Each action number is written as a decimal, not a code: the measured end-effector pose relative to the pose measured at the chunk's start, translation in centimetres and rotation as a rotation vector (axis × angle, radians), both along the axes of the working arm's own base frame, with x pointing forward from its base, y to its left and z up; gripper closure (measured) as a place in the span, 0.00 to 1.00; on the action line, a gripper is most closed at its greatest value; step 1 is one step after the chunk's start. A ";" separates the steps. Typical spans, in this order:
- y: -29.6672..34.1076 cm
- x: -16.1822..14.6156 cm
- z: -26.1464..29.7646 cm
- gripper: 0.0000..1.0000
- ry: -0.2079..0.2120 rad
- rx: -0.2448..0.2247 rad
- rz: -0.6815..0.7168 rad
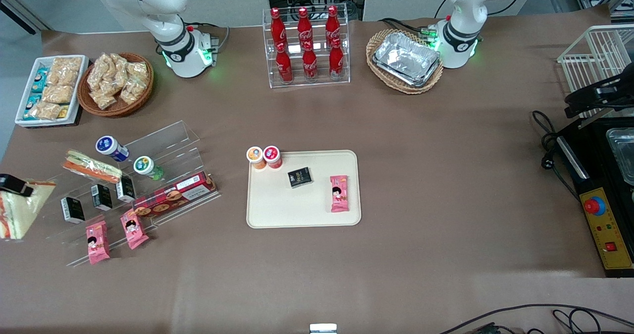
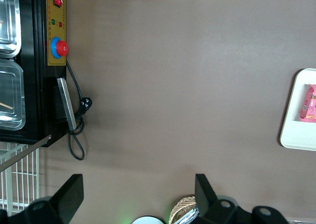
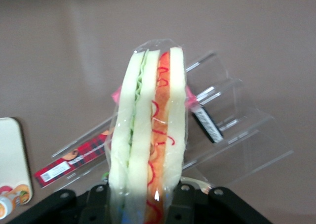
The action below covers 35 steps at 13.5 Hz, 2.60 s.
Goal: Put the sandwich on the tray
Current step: 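Lift the sandwich off the rack with the right gripper, then carry the sandwich over the cream tray and lower it beside the black box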
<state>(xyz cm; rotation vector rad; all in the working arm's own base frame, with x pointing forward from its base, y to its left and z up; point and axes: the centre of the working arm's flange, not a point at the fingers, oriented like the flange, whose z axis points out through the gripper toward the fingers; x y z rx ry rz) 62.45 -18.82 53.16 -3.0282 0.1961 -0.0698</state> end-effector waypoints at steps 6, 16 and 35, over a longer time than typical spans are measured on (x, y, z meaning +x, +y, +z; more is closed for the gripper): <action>16.5 2.0 2.5 0.63 -0.027 -0.016 0.265; 37.5 0.8 -0.6 0.63 -0.031 -0.166 0.968; 58.4 -2.3 -25.7 0.64 0.009 -0.273 1.644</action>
